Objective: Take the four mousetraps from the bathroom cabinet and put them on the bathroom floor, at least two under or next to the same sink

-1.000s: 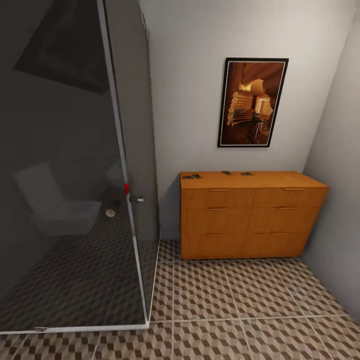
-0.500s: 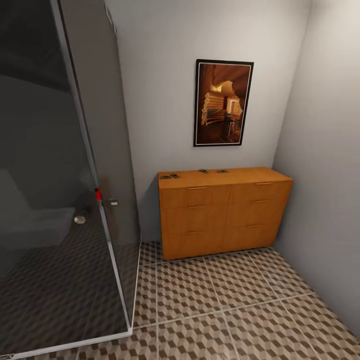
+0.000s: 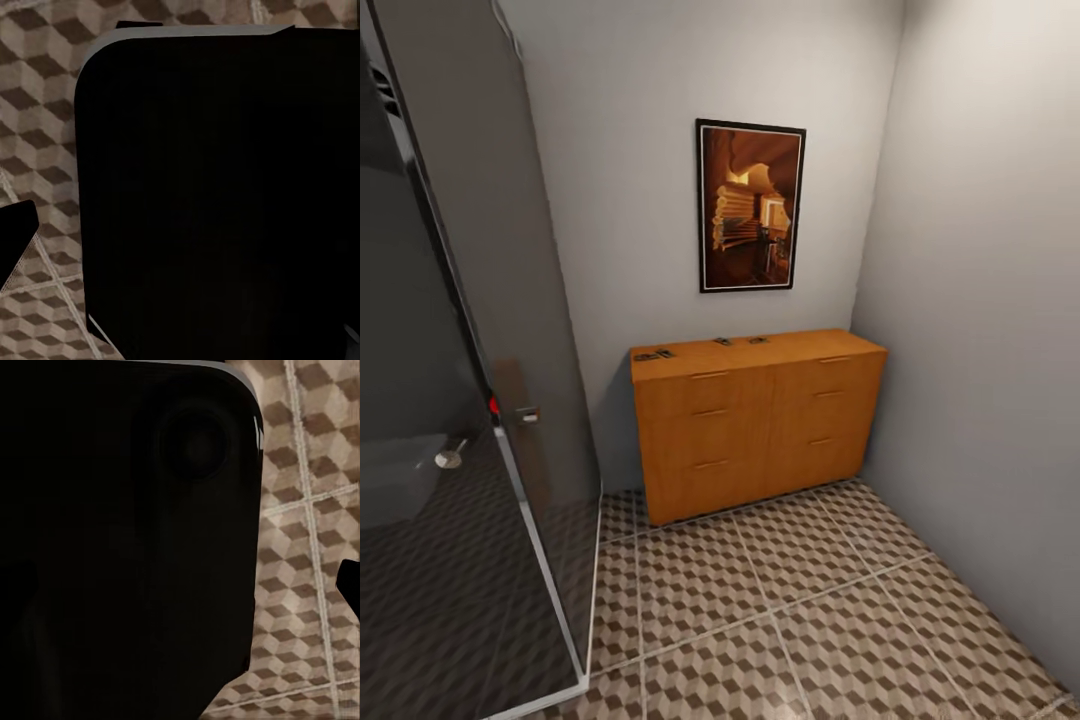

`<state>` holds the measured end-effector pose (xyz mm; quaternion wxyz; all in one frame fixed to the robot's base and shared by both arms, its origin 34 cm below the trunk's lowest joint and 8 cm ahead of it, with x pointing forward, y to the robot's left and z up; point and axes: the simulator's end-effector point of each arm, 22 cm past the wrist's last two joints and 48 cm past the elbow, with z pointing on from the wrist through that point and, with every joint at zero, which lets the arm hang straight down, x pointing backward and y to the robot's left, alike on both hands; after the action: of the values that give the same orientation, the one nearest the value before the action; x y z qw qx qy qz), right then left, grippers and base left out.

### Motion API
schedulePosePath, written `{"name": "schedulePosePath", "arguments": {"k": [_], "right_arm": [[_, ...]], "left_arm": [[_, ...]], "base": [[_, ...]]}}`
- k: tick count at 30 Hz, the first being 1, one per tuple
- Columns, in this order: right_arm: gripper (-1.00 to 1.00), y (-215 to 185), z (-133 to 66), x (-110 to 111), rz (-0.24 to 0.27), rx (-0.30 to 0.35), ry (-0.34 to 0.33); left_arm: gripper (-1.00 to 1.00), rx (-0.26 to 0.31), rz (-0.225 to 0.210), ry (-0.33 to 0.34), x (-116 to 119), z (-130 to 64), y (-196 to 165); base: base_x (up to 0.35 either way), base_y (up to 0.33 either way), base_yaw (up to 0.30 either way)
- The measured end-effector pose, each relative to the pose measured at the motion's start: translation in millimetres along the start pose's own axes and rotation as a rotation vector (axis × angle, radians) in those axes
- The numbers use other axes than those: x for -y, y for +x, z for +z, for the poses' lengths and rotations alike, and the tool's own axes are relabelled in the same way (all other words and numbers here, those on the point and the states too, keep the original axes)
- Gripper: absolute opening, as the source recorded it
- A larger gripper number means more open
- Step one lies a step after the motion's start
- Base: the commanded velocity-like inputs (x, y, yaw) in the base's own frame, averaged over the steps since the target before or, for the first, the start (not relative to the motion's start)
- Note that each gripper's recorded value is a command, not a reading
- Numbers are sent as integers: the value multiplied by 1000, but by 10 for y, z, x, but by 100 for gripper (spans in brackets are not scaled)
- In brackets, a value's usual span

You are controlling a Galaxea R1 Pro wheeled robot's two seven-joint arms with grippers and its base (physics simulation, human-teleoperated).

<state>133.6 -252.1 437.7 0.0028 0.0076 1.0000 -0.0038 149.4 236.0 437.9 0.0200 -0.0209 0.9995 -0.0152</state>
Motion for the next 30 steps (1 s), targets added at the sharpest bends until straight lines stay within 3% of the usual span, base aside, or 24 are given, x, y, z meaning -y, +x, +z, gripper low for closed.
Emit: {"name": "schedulePosePath", "arguments": {"k": [30], "right_arm": [[100, -2, 0, 0, 0, 0, 0]], "left_arm": [[100, 0, 0, 0, 0, 0, 0]], "base": [[0, 0, -290]]}}
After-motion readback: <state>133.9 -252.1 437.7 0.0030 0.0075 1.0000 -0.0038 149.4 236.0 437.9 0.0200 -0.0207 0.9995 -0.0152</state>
